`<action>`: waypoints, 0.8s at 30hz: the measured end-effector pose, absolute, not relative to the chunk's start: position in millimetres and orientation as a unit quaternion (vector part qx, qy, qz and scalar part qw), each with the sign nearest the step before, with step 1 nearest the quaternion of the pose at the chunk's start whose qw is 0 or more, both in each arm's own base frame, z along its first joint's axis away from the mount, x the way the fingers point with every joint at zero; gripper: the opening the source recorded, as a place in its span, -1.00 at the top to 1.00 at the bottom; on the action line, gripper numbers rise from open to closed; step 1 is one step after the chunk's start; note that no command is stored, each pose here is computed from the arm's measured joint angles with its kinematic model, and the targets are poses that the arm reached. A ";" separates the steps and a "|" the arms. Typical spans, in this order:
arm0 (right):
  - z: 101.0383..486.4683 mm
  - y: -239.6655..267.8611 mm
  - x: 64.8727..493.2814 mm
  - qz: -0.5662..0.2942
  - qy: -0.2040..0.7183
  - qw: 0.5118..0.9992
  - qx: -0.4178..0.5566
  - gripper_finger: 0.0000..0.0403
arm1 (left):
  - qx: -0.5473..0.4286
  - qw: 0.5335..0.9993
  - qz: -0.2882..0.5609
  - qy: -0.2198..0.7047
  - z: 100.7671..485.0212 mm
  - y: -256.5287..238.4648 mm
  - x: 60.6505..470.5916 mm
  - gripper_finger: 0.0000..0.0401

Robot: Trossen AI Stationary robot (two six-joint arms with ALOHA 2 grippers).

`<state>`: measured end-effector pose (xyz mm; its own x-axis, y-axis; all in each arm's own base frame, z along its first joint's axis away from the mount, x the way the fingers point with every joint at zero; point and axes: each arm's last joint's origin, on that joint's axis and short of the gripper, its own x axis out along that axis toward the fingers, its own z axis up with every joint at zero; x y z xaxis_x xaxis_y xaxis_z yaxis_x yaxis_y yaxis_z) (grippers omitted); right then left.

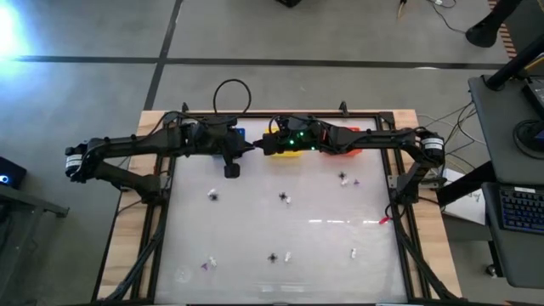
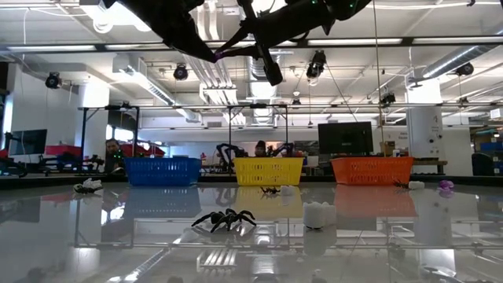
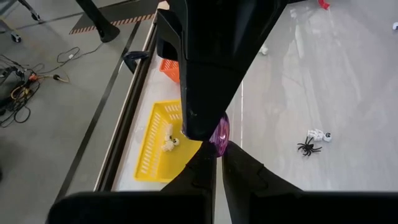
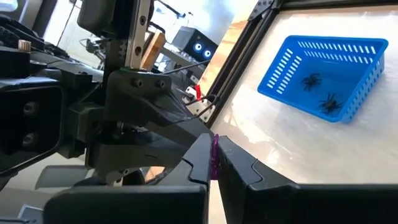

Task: Sort Halloween decoration
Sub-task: Put the purple witch hat toy into the orange basket

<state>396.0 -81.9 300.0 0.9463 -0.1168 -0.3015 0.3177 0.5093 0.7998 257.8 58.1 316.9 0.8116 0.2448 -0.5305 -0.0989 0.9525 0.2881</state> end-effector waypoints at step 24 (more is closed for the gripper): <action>296.0 -80.3 404.6 -0.092 0.095 0.878 0.461 0.96 | 0.121 0.946 0.083 0.290 317.3 57.1 258.3 1.00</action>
